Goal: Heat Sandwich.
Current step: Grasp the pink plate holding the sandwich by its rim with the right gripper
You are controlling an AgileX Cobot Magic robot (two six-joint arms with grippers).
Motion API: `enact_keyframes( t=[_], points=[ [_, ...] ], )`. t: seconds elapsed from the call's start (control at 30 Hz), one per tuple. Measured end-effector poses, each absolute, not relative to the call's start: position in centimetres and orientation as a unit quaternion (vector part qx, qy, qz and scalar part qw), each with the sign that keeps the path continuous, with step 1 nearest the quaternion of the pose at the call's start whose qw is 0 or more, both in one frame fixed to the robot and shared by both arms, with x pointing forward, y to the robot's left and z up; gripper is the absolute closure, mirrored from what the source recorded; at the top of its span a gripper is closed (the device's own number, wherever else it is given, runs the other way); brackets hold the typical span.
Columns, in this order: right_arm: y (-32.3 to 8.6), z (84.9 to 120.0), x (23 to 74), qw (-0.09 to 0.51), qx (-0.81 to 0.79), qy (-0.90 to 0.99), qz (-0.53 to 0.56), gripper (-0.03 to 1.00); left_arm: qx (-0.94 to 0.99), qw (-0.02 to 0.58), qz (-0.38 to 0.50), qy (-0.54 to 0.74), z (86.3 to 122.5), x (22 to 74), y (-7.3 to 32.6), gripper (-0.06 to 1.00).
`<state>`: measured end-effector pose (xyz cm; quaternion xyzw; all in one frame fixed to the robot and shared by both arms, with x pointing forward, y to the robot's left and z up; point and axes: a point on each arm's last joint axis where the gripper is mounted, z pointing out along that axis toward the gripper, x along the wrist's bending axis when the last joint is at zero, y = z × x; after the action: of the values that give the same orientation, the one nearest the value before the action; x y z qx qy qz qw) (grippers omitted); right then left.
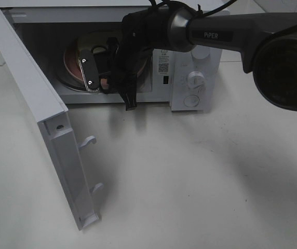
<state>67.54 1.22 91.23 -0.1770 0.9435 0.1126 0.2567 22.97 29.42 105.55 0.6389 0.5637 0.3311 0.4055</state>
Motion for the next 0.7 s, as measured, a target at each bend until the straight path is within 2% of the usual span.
enact_keyframes(
  t=[0.3,0.7],
  points=[
    [1.02,91.12,67.25,0.235,-0.18,0.95,0.103,0.91,0.639,0.405,0.331,0.564,105.55,22.97,29.42,-0.02],
    [0.96,91.31,67.16,0.235,-0.182,0.949,0.102,0.91,0.639,0.405,0.331,0.564,105.55,22.97,29.42,-0.02]
  ],
)
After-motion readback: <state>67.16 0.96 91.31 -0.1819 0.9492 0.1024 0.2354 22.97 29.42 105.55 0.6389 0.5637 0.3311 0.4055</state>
